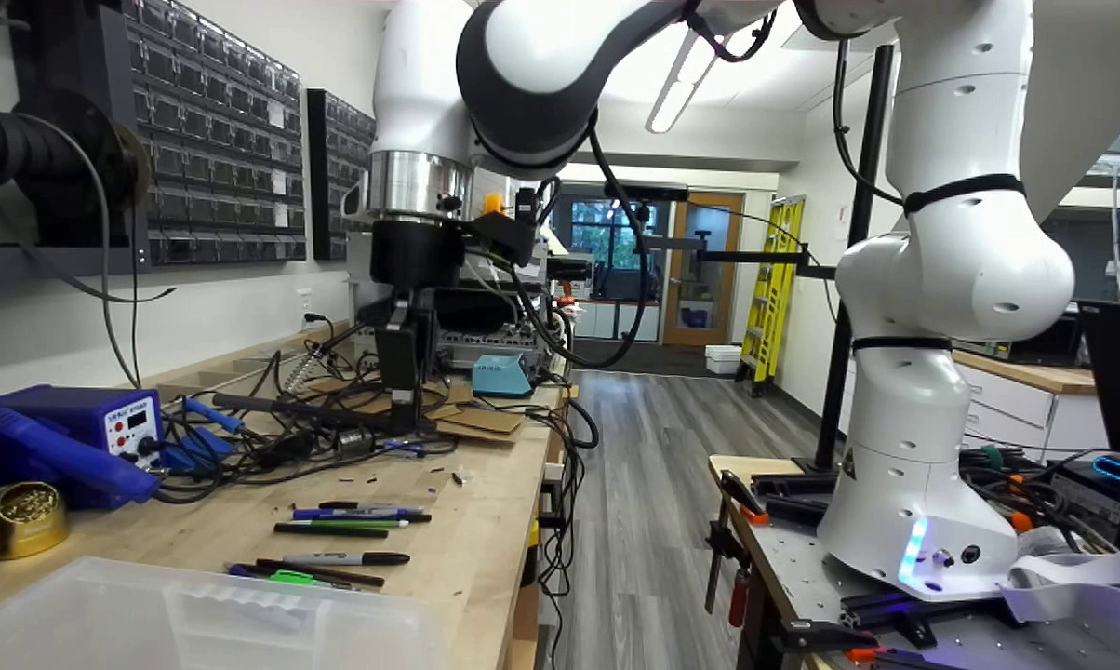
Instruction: Put a pen inside the container
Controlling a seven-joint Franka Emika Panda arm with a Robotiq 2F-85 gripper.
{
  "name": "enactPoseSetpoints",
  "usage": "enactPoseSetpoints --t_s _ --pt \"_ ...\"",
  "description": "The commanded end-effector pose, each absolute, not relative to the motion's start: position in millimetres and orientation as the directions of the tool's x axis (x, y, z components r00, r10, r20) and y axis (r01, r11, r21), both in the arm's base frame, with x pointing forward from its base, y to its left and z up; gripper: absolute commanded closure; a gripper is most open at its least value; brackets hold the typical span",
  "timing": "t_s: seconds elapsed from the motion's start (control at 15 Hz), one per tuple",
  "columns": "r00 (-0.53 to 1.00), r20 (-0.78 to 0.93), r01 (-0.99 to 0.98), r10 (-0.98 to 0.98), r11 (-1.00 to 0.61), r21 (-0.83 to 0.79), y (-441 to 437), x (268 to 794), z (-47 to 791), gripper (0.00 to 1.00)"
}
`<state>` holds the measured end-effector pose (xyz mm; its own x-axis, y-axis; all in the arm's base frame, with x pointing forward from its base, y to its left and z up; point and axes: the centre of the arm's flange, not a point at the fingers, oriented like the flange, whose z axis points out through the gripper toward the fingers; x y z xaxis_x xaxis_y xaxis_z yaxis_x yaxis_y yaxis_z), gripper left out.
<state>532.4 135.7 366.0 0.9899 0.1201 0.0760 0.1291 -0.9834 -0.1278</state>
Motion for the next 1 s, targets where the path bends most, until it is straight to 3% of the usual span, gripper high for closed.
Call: enactPoseSetpoints --t_s 0.0,0.93 --pt "0.994 0.036 0.103 0.098 -0.980 -0.169 165.9 522.9 386.6 0.97" --pt "0.991 -0.041 0.113 0.124 -0.971 -0.212 299.4 492.6 371.4 0.97"
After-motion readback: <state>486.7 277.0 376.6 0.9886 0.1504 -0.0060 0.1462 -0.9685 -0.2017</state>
